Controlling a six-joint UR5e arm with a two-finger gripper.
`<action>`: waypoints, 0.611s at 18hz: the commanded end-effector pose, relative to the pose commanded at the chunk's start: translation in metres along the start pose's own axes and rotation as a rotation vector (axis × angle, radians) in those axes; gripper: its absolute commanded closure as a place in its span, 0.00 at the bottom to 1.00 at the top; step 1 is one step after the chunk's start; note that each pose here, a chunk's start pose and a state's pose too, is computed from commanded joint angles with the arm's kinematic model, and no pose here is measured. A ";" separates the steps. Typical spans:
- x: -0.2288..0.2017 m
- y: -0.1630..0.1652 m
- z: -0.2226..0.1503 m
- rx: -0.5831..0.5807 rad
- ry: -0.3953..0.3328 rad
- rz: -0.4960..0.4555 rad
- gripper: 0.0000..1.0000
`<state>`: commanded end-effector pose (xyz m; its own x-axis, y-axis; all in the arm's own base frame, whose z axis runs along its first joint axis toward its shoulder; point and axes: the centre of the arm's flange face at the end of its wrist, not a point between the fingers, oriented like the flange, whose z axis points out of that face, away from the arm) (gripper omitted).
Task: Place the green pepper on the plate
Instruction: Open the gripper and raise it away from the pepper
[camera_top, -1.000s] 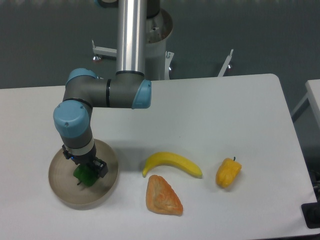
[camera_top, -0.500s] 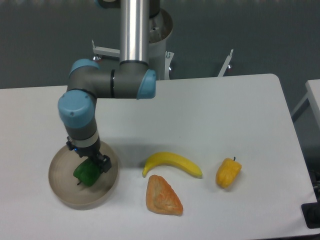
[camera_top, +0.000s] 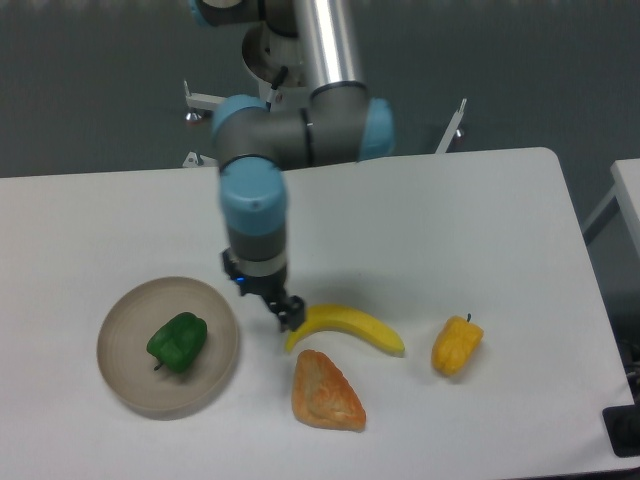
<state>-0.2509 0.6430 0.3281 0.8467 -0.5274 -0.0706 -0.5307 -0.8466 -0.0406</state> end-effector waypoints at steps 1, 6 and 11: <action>-0.008 0.010 -0.001 -0.007 -0.007 0.005 0.07; -0.048 0.038 -0.009 -0.030 -0.052 0.044 0.05; -0.061 0.048 -0.009 -0.030 -0.062 0.041 0.01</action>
